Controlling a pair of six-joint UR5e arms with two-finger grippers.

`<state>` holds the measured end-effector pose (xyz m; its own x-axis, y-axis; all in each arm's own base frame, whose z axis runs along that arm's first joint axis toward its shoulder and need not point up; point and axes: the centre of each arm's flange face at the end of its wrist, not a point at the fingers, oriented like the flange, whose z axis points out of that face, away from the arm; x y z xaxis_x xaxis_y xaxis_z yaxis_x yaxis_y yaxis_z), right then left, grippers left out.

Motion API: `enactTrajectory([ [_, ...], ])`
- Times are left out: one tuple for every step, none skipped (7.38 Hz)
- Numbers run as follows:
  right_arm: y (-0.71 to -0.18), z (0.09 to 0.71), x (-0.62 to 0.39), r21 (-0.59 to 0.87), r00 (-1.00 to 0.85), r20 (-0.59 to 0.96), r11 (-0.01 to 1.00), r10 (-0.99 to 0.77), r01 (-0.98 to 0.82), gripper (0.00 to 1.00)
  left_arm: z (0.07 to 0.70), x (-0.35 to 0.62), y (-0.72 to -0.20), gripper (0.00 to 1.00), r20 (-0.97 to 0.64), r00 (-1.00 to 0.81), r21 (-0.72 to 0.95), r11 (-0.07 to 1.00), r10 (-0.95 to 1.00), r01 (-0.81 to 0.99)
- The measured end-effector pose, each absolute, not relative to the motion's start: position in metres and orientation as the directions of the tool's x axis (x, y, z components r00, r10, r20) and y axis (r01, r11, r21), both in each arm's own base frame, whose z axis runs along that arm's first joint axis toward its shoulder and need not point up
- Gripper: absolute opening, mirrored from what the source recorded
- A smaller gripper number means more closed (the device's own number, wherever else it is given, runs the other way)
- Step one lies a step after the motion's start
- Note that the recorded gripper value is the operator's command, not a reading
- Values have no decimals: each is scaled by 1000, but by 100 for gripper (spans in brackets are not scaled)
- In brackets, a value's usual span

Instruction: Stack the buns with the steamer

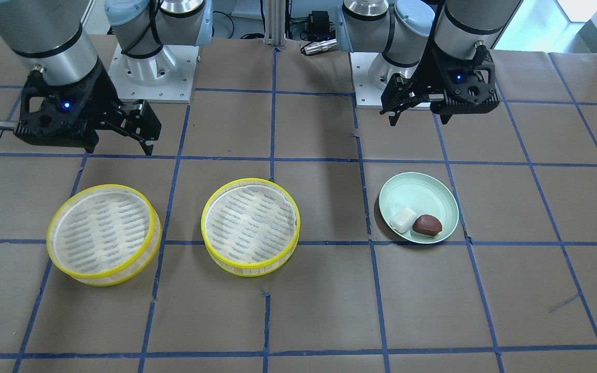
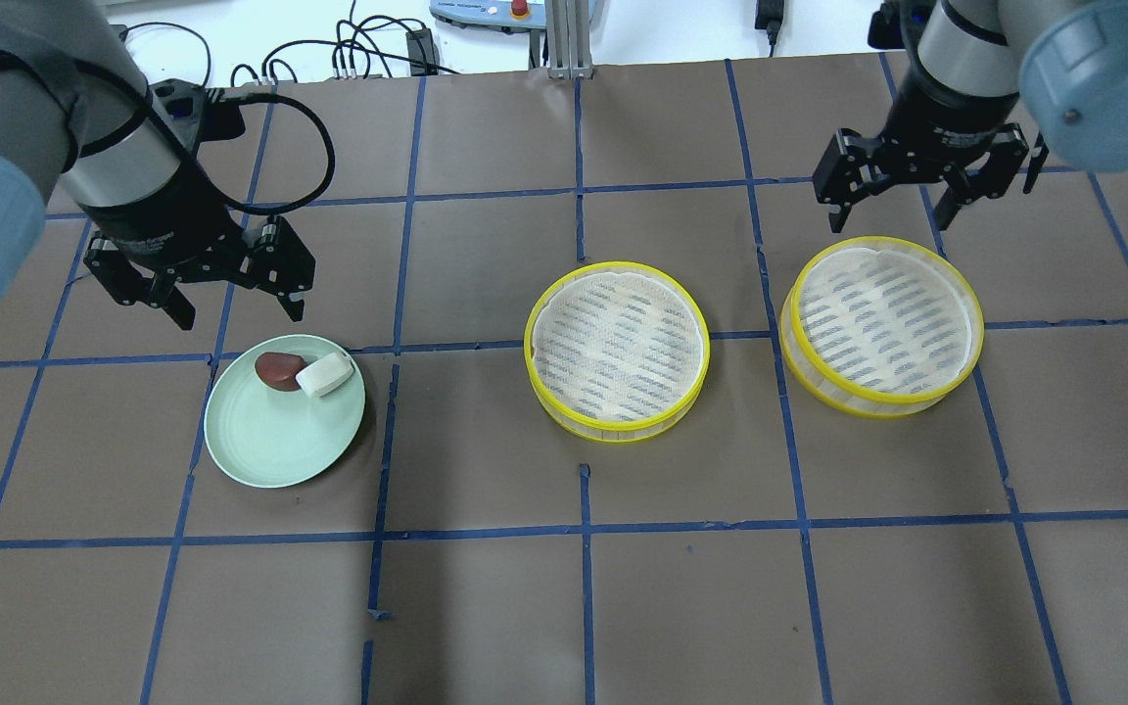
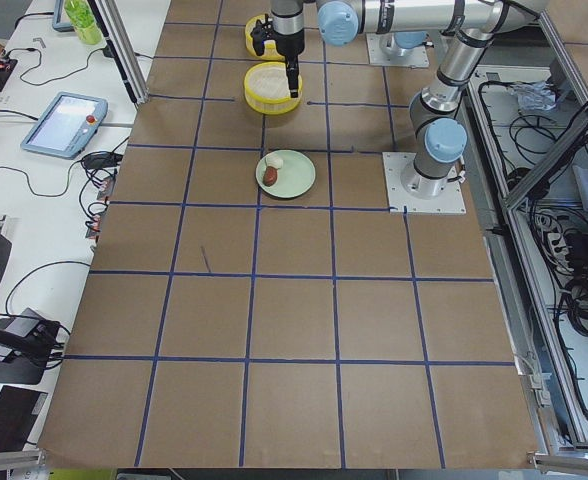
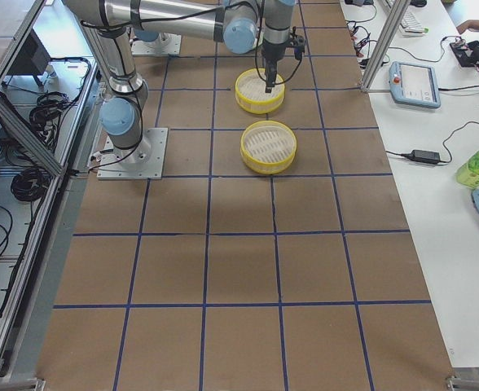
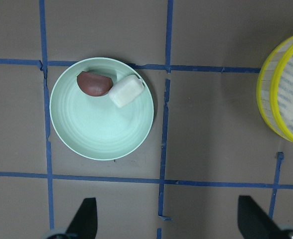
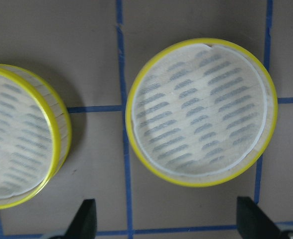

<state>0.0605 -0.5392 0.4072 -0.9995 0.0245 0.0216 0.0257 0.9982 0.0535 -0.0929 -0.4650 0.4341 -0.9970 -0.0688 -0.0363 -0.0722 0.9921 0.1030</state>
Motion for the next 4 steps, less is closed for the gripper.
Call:
enactTrajectory([
  [-543, 364, 14, 61, -1000, 25, 998, 12, 14, 97, 401, -82, -473, 100, -37, -997, 107, 991, -74, -78],
  [-546, 321, -26, 61, -1000, 24, 998, 3, 4, 95, 358, -76, -492, 100, -37, -996, 98, 992, -76, -79],
  [-546, 284, -55, 59, -1000, 22, 998, -5, -4, 92, 312, -72, -515, 100, -37, -996, 95, 992, -77, -80],
  [-545, 258, -74, 60, -1000, 20, 998, -18, -16, 86, 271, -70, -533, 100, -36, -996, 106, 991, -77, -80],
])
